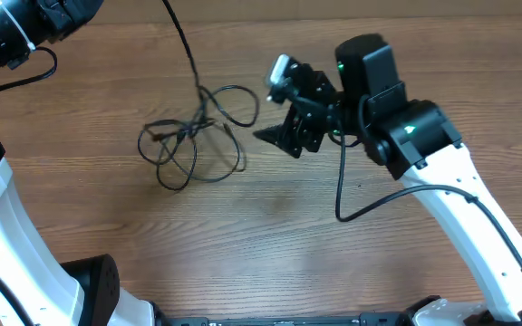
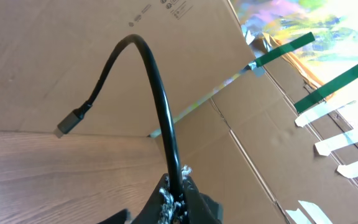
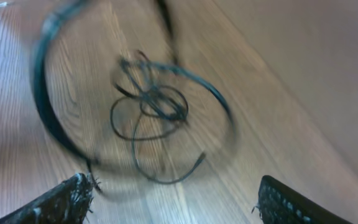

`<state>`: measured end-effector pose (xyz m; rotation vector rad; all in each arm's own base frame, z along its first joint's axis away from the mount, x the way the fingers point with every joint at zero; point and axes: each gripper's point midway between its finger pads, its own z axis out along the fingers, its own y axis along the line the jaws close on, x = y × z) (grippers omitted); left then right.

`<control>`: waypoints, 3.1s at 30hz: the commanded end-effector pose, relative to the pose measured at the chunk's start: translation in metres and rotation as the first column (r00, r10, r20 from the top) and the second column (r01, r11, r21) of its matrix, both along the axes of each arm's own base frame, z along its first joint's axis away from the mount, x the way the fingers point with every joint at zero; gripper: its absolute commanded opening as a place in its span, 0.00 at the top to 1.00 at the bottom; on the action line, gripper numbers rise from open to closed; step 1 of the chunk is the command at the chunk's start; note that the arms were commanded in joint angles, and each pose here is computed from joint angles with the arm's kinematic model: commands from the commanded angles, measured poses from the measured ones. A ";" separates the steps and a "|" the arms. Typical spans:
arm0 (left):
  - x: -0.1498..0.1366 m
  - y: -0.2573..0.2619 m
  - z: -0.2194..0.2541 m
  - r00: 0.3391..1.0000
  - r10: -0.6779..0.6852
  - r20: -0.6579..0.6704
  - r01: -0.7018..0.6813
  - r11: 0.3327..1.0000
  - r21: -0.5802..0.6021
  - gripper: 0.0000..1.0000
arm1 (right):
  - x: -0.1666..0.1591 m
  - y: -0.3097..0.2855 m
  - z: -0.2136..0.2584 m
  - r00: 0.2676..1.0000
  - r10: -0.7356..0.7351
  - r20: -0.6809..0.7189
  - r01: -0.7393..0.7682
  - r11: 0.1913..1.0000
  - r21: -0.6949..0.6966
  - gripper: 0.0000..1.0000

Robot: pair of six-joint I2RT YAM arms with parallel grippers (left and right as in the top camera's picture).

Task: Untangle cables

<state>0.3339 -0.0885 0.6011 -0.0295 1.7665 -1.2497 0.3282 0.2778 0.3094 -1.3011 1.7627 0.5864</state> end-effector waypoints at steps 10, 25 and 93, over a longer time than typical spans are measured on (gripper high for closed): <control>-0.019 -0.008 0.008 0.998 -0.051 0.033 0.050 0.999 0.010 0.96 | -0.020 0.037 0.007 0.991 0.047 0.122 -0.040 0.997 -0.066 0.96; -0.008 0.087 -0.072 0.955 0.283 -0.092 -0.248 0.927 0.282 0.96 | 0.004 -0.055 0.077 0.956 -0.254 0.145 0.240 0.965 0.105 0.96; 0.163 -0.072 -0.295 0.920 0.386 -0.068 -0.104 0.406 0.908 0.96 | 0.023 -0.522 0.209 -0.064 -0.993 -0.095 0.869 -0.102 0.485 0.96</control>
